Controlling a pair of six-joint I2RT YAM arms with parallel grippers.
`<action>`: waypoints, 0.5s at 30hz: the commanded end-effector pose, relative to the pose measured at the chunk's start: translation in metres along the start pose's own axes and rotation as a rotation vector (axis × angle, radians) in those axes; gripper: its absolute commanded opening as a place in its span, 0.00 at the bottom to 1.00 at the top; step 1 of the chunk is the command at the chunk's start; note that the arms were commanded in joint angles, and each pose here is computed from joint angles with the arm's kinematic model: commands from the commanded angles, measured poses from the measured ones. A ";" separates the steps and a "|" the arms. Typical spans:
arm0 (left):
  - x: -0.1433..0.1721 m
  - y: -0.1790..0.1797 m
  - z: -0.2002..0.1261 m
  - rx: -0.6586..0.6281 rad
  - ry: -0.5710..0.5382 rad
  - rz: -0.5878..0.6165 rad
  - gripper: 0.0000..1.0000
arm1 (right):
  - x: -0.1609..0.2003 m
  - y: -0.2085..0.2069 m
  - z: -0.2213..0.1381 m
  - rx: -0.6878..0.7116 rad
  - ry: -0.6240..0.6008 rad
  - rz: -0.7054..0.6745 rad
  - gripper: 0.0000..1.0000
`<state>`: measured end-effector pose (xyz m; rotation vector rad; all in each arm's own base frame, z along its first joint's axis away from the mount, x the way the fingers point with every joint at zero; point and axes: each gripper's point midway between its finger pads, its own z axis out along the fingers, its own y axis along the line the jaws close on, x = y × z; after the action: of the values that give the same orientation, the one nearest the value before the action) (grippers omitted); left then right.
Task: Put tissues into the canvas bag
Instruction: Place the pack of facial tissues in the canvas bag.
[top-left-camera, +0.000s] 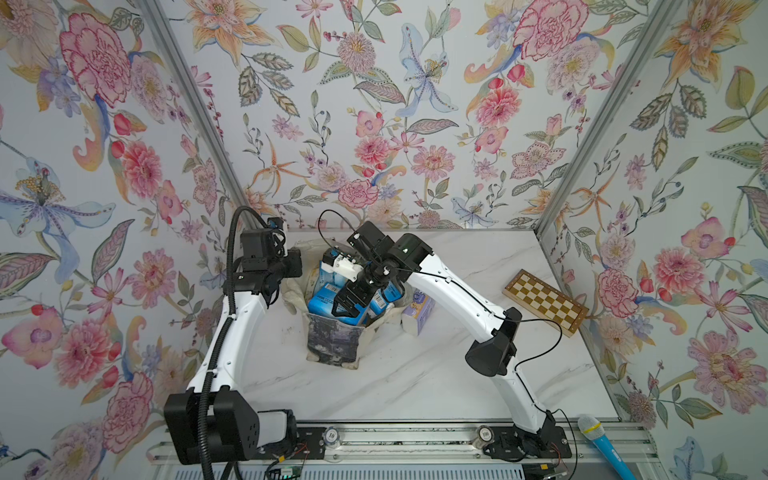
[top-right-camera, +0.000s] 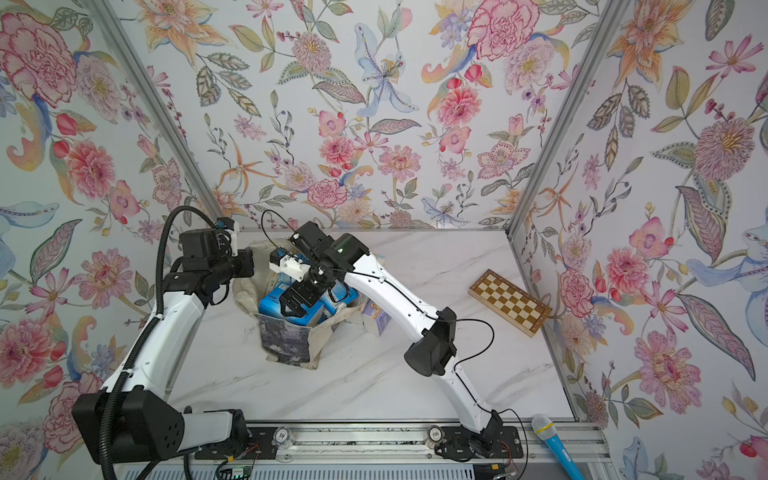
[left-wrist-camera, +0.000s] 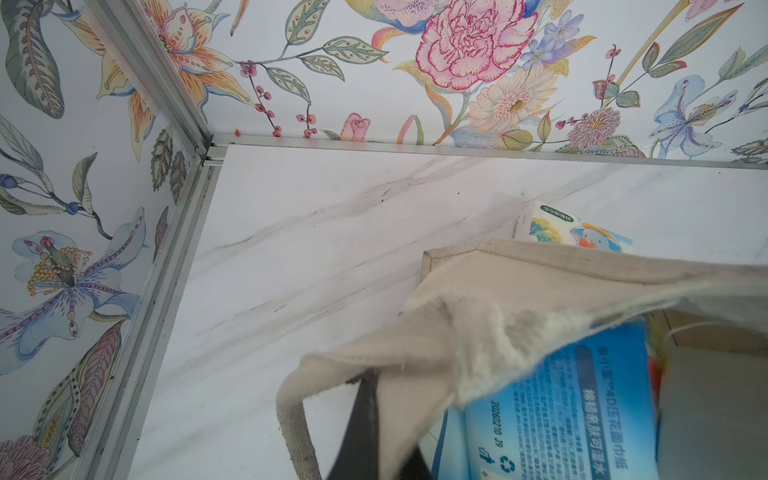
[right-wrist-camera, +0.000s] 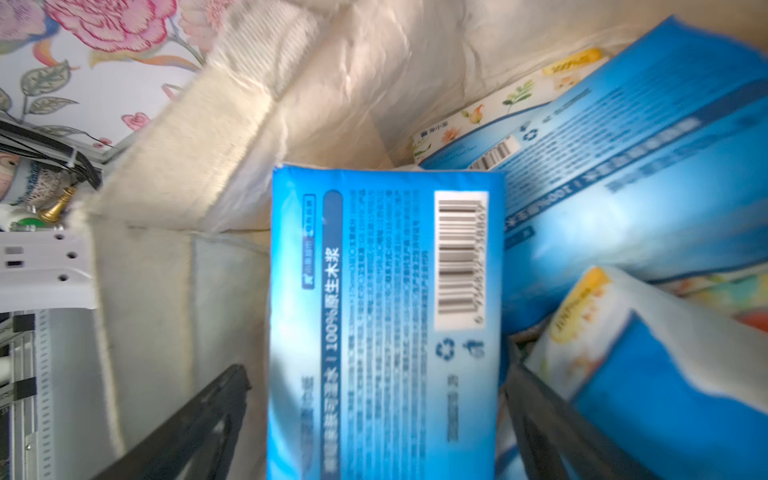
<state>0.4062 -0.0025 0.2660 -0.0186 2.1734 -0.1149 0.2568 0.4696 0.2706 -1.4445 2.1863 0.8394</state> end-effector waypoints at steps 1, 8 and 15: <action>-0.033 0.004 -0.007 -0.007 -0.106 -0.007 0.03 | -0.033 0.011 -0.059 -0.034 -0.169 -0.014 0.99; -0.030 0.008 -0.005 -0.014 -0.109 -0.010 0.04 | -0.035 -0.054 -0.120 0.199 -0.274 0.136 0.99; -0.024 0.010 -0.001 -0.015 -0.098 -0.014 0.04 | 0.023 -0.142 -0.169 0.401 -0.426 0.494 0.85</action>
<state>0.4075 0.0007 0.2648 -0.0271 2.1735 -0.1113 0.3490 0.3342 0.3492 -0.7802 2.2104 0.7123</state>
